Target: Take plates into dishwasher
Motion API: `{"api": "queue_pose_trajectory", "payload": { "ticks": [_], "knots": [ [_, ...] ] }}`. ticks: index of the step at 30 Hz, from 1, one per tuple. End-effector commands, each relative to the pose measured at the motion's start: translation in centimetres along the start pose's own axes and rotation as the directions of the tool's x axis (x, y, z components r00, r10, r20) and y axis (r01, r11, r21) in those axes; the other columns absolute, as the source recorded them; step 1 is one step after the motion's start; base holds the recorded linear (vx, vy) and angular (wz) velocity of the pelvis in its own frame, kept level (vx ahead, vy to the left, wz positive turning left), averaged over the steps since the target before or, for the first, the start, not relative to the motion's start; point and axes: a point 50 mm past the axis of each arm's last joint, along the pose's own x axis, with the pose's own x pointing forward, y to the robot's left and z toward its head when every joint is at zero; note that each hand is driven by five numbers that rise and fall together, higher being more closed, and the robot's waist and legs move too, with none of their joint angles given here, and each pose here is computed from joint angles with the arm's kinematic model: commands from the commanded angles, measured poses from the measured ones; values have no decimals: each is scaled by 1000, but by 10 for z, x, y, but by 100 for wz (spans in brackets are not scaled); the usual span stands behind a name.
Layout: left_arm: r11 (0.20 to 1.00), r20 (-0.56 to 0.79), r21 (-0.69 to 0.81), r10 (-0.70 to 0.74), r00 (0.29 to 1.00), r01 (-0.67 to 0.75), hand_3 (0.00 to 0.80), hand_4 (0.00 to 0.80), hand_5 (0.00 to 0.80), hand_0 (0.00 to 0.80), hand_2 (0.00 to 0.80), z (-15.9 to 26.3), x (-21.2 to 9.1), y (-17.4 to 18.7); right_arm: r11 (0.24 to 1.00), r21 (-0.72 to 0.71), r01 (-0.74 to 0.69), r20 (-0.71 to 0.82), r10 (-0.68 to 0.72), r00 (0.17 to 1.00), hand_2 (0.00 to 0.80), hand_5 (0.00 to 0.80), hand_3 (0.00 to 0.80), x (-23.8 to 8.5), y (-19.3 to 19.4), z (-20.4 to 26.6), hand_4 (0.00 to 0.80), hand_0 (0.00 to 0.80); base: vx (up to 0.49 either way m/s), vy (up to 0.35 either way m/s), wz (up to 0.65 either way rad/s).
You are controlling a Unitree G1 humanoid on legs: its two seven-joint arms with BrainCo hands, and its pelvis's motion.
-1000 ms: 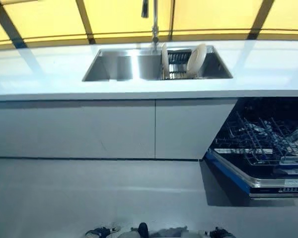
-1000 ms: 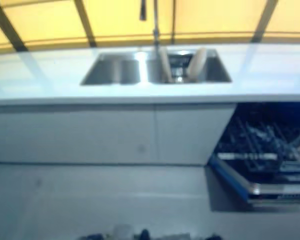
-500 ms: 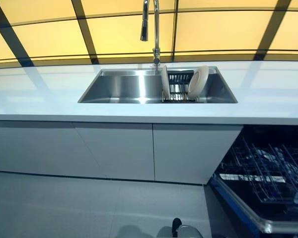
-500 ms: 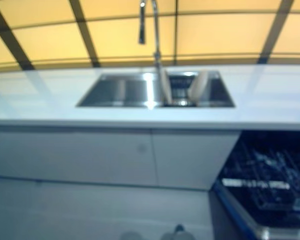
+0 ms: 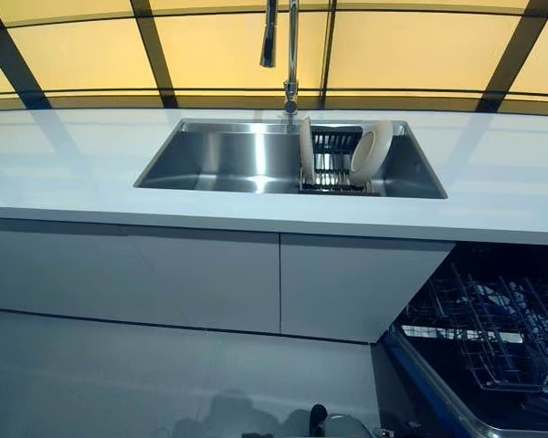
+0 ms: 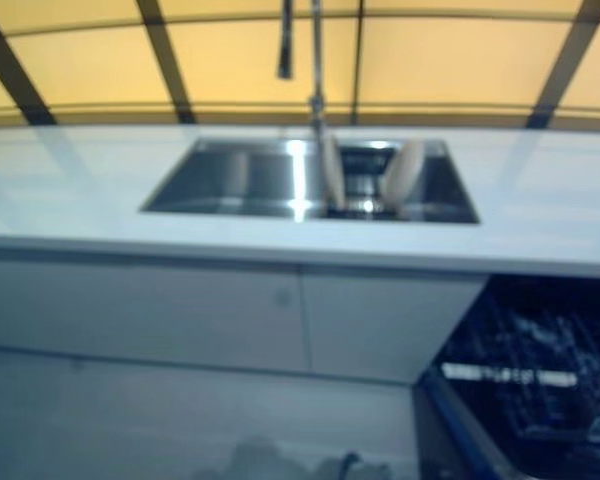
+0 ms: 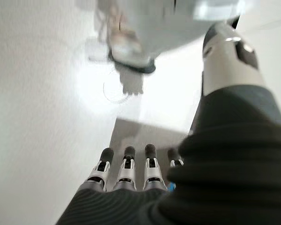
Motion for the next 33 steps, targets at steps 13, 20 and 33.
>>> {"api": "queue_pose_trajectory", "payload": {
  "ticks": [13, 20, 33],
  "knots": [
    [984, -26, 26, 177, 984, -176, 0, 0, 0, 0, 0, -2, -9, 67, 732, -498, -466, 261, 638, 724, 0, 0, 0, -47, -29, 147, 0, 0, 119, -153, 10],
    [974, -36, -172, 146, 989, -150, 0, 0, 0, 0, 0, -15, -7, 57, 739, -474, -478, 280, 642, 714, 0, 0, 0, -46, -24, 156, 0, 0, 227, 25, -68],
    [970, 22, -128, 210, 977, -206, 0, 0, 0, 0, 0, 5, -13, 87, 541, -632, -555, 692, 717, -88, 0, 0, 0, -201, -58, 277, 0, 0, 138, 21, -7]
  ]
}}
